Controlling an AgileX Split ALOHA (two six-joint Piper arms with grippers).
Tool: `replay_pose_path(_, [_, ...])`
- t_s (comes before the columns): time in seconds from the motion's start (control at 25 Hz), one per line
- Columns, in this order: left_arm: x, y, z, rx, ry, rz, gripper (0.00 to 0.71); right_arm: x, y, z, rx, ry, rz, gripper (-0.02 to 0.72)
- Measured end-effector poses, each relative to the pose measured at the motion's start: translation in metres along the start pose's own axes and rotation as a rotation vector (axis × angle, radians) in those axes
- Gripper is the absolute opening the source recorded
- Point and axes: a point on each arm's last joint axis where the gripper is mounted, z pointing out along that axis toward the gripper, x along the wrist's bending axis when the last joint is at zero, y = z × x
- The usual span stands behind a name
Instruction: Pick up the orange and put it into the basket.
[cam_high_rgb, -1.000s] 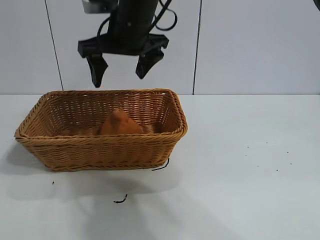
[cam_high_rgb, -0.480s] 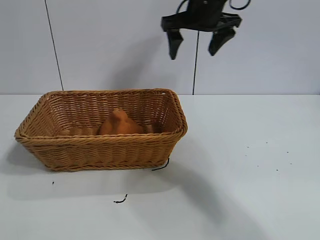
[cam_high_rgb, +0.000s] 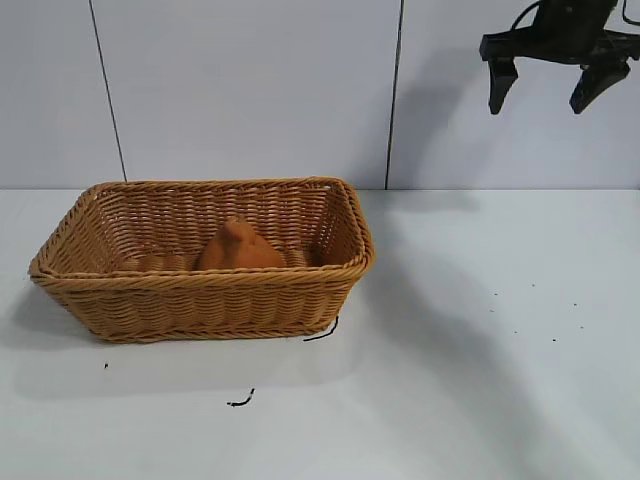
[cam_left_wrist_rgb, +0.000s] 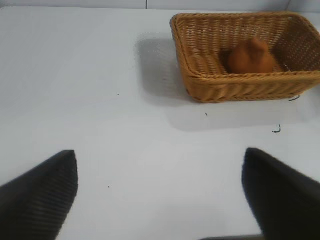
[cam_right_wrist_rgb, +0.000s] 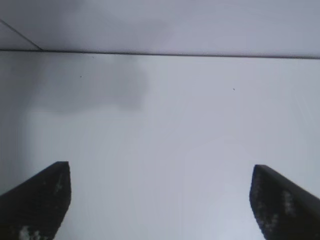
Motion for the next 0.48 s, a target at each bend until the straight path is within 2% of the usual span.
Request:
replay_pose_path(0.2, [0.000,0.000,0.000,0.000,0.000,0.000,0.639,-0.001,-0.060,-0.024,0.122,0.019,-0.010,0.694])
replay_pose_path(0.48, [0.000,0.000,0.000,0.000,0.000,0.000,0.639,-0.005,-0.162,-0.070,0.196,0.023,-0.017,0.694])
